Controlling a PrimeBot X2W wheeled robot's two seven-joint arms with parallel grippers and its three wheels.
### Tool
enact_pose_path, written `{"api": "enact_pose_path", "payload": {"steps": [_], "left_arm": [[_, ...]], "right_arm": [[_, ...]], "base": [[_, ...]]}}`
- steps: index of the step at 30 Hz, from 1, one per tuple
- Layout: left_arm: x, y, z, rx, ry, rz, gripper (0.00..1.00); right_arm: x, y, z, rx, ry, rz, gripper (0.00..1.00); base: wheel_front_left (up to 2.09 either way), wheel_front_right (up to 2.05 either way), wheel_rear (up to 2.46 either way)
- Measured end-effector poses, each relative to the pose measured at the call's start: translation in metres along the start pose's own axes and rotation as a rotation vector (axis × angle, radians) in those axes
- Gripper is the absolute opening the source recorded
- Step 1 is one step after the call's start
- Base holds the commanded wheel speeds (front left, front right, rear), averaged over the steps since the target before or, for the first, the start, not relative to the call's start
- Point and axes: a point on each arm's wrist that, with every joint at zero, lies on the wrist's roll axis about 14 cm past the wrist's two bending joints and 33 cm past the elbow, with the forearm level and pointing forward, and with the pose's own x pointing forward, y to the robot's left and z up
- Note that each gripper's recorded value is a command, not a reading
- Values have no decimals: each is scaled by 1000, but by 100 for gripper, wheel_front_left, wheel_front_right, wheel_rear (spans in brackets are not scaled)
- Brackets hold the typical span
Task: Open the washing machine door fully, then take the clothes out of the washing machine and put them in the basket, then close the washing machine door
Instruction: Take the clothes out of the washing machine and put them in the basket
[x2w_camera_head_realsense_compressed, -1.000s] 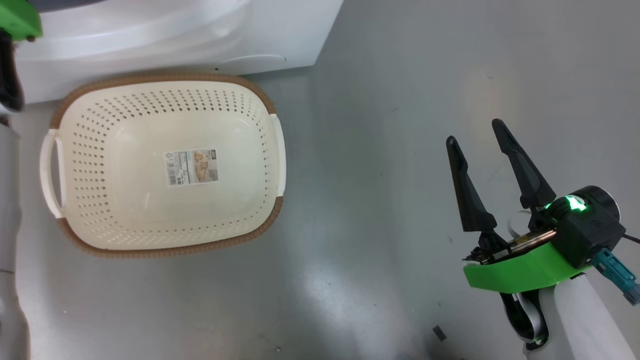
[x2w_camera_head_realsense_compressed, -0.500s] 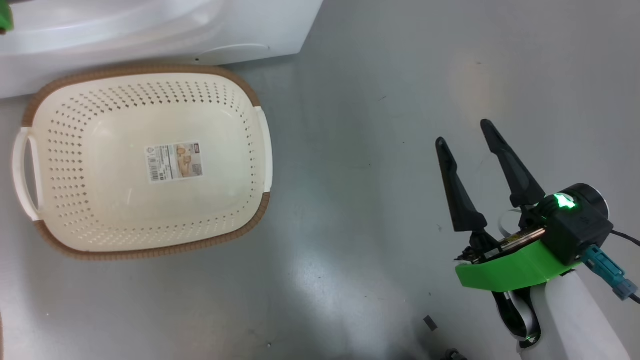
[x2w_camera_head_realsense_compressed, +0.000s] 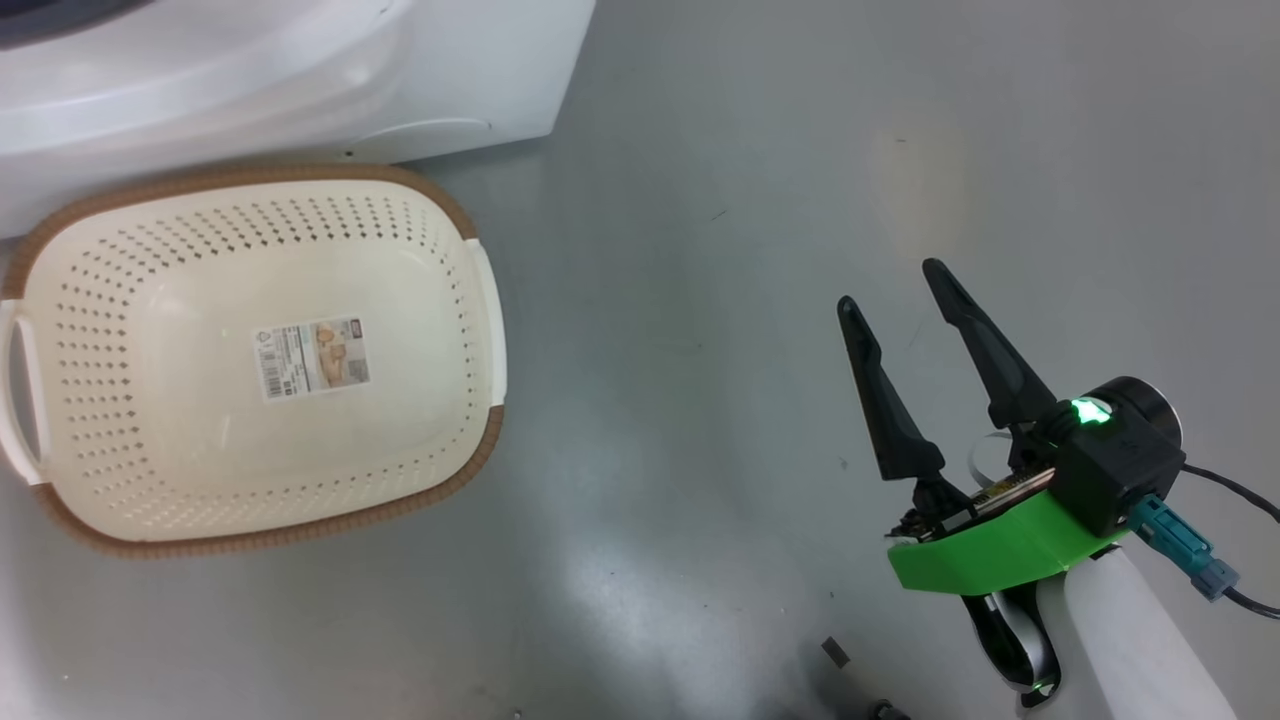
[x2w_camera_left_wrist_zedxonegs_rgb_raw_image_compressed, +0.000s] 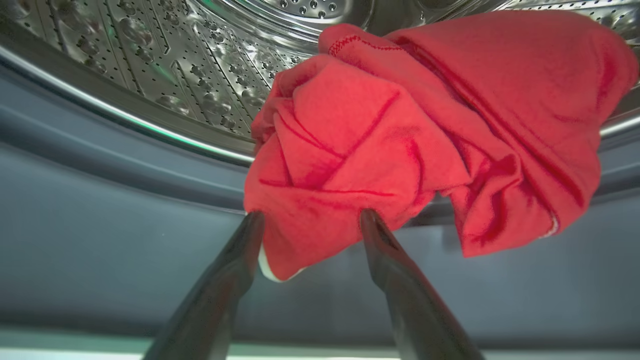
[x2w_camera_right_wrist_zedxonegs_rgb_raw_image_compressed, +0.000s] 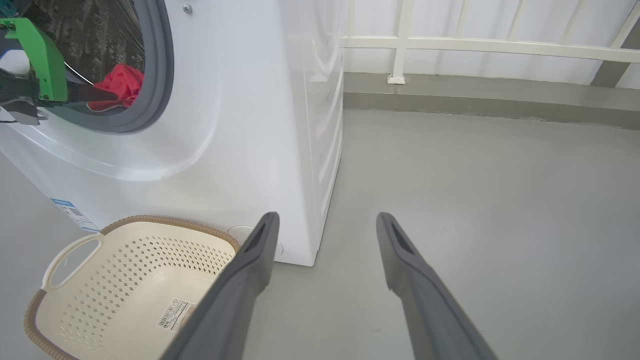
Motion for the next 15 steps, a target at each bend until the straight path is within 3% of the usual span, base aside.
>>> {"api": "enact_pose_path", "payload": {"steps": [15], "left_arm": [[6,9,-11,54,26,40,98]], "right_arm": [[-4,-5,-2,2,11,-16,100]], "base": [[0,0,0]]}}
